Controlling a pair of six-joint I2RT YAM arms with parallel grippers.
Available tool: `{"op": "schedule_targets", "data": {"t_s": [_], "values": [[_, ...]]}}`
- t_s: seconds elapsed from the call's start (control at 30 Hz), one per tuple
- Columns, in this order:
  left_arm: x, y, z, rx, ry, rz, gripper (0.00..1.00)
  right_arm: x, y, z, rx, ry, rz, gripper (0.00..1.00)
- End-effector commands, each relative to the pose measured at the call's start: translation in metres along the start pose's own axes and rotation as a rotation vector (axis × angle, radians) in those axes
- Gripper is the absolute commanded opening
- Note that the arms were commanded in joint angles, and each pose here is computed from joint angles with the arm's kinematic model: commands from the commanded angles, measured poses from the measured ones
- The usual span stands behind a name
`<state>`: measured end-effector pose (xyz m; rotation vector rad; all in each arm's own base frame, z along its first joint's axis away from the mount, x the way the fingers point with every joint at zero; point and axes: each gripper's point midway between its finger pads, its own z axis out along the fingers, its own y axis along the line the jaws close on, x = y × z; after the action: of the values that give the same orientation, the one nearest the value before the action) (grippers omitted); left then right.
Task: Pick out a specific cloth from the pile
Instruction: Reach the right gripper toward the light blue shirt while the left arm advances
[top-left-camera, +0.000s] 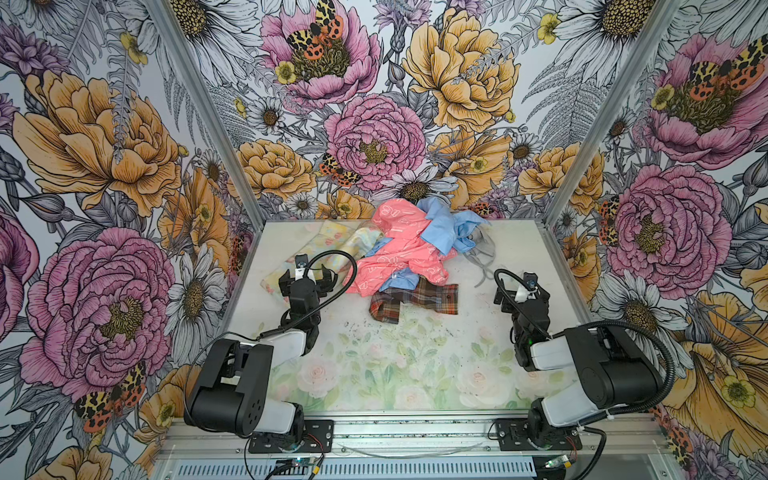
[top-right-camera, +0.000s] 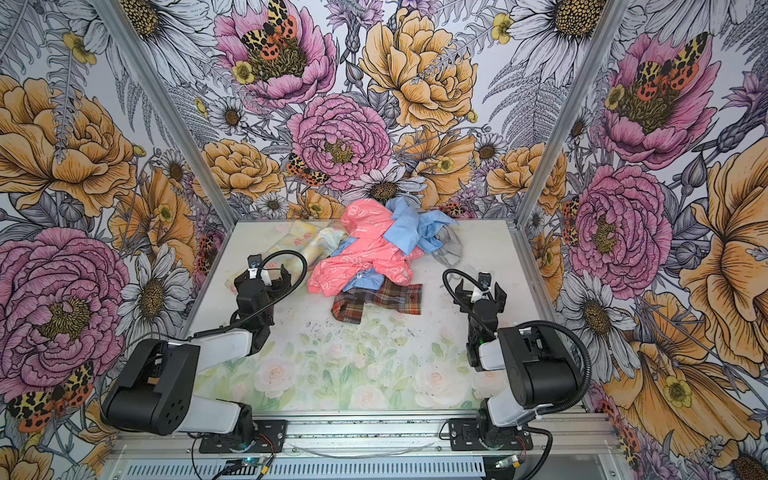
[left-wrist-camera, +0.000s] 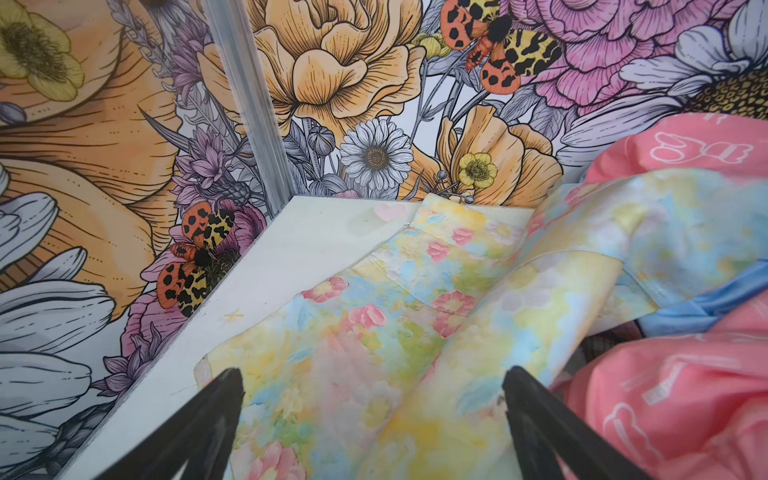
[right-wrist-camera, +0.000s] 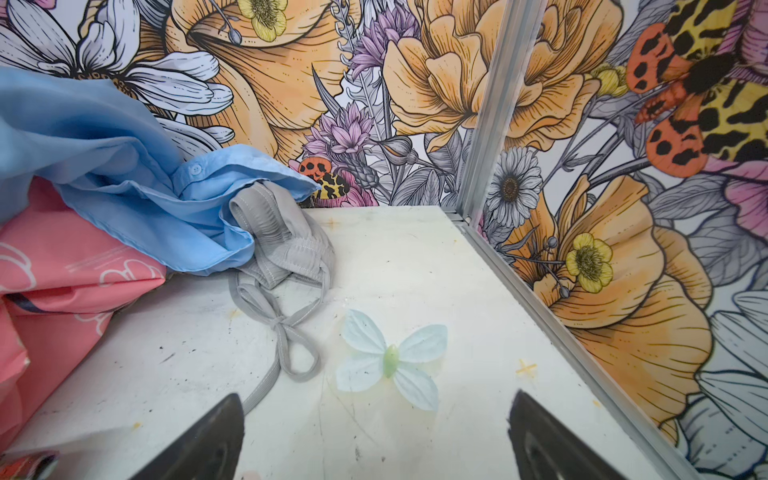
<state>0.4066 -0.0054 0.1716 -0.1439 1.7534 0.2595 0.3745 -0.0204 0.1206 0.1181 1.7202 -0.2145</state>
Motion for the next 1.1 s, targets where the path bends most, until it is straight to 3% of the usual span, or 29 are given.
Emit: {"op": "schedule_targets", "data": {"t_s": [0.0, 0.13, 0.4, 0.6, 0.77, 1.07], "values": [[-0.004, 0.002, -0.001, -0.056, 0.081, 0.051, 0.99, -0.008, -0.004, -0.002, 0.034, -0.034, -0.008, 0.99], [-0.027, -0.004, -0.008, -0.025, 0.085, -0.08, 0.99, -0.012, -0.008, -0.006, 0.057, -0.045, 0.006, 0.99], [-0.044, -0.05, -0.015, 0.121, 0.246, -0.096, 0.99, -0.046, -0.012, -0.017, 0.135, -0.029, -0.026, 0.99], [-0.049, -0.088, -0.028, 0.292, 0.299, -0.161, 0.99, -0.077, -0.013, -0.017, 0.143, 0.035, 0.084, 0.99], [-0.051, -0.122, -0.042, 0.444, 0.339, -0.206, 0.99, -0.081, 0.007, -0.006, 0.057, 0.178, 0.149, 0.97], [-0.042, -0.173, -0.072, 0.616, 0.411, -0.124, 0.99, -0.088, 0.069, 0.026, -0.179, 0.363, 0.264, 0.88]]}}
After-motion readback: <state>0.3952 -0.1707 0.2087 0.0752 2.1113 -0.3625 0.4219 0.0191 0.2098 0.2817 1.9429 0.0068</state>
